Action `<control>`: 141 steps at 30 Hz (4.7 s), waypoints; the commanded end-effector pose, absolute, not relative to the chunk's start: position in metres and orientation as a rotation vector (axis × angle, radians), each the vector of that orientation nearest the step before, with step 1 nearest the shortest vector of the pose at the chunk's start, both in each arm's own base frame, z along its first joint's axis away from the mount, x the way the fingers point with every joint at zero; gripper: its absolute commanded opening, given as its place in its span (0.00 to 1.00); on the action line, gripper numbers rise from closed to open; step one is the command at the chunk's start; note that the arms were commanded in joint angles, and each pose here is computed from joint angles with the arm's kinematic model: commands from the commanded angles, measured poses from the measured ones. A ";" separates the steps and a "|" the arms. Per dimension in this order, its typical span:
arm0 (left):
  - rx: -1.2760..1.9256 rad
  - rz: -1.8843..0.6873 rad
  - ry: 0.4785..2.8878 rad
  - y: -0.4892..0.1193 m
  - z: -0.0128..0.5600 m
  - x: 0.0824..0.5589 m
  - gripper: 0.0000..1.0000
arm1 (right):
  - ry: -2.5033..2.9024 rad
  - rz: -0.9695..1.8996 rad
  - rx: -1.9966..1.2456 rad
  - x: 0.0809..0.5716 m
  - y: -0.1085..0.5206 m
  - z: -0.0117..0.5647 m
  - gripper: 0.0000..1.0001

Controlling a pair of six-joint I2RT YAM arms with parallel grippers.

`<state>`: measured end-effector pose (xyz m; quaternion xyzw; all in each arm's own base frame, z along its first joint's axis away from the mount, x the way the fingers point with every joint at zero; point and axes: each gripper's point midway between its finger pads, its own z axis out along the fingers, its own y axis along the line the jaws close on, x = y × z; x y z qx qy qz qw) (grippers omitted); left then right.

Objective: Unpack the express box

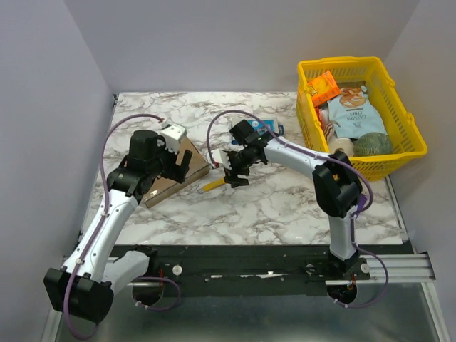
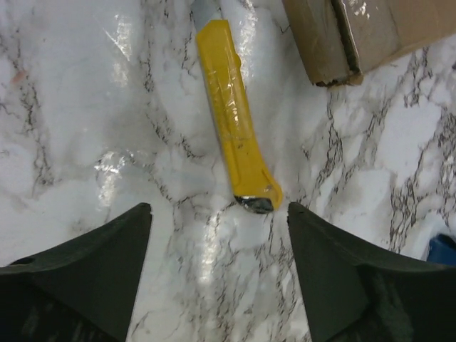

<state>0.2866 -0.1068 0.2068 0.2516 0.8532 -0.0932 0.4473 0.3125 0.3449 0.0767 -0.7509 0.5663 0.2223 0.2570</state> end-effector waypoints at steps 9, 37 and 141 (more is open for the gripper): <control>0.015 -0.213 2.257 -0.039 0.197 0.267 0.99 | 1.514 0.468 -2.195 0.334 0.375 0.025 0.69; 0.717 -0.403 1.978 -0.092 0.223 0.281 0.96 | 1.877 0.719 -2.144 0.266 0.318 0.069 0.18; 1.254 -0.996 1.458 -0.289 0.283 0.269 0.36 | 1.397 0.975 -1.477 0.272 0.275 0.337 0.00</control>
